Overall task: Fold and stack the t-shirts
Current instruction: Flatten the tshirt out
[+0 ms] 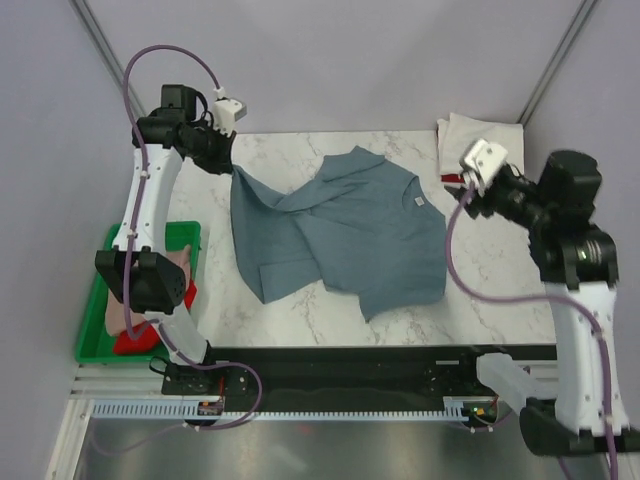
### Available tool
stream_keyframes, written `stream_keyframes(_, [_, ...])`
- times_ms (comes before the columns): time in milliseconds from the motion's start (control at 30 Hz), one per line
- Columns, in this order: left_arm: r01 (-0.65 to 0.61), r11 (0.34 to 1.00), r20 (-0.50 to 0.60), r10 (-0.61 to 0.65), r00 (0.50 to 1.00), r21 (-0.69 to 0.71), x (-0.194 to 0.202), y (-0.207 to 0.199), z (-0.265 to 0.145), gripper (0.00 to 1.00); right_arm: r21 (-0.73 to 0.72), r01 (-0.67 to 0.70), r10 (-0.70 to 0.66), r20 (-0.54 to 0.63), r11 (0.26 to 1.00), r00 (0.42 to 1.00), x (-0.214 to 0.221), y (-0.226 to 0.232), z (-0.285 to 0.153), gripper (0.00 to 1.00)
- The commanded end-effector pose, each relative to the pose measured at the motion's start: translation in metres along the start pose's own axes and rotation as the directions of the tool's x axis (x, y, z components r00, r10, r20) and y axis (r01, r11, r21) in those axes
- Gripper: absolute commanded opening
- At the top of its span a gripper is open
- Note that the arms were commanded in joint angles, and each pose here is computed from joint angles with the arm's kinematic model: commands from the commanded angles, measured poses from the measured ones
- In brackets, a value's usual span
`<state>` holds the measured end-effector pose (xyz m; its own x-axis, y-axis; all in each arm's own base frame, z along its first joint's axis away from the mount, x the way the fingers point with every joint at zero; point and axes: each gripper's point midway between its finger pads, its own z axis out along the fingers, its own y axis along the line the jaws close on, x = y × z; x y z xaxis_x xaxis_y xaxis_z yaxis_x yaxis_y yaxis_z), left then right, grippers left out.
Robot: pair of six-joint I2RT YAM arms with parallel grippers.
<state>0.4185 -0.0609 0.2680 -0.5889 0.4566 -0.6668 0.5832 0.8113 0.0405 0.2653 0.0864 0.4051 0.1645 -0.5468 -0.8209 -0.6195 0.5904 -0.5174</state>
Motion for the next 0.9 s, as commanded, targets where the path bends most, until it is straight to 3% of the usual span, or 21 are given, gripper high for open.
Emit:
stream_keyframes(0, [-0.021,0.997,-0.046,0.025,0.999,0.076,0.005,-0.011,0.025,0.03,-0.048,-0.200,0.196,-0.077,0.979,0.978,0.055,-0.032,0.101,0.52])
stream_keyframes(133, [0.032,0.990,-0.119,-0.016,0.993,0.135,0.023,-0.021,0.053,0.03,-0.146,-0.354,0.329,-0.169,0.924,0.929,0.097,-0.061,0.216,0.43])
stream_keyframes(400, [0.069,0.979,-0.207,-0.029,0.978,0.193,0.052,-0.028,0.083,0.03,-0.189,-0.346,0.320,-0.156,0.919,0.935,0.162,-0.072,0.366,0.45])
stream_keyframes(633, [0.110,0.964,-0.270,-0.042,0.962,0.243,0.073,-0.040,0.101,0.03,-0.080,-0.446,0.438,-0.106,0.891,0.893,0.210,-0.071,0.416,0.50])
stream_keyframes(867, [0.108,0.958,-0.308,-0.021,0.951,0.267,0.078,-0.052,0.115,0.02,-0.061,-0.530,0.515,-0.166,0.845,0.841,0.262,-0.045,0.438,0.53])
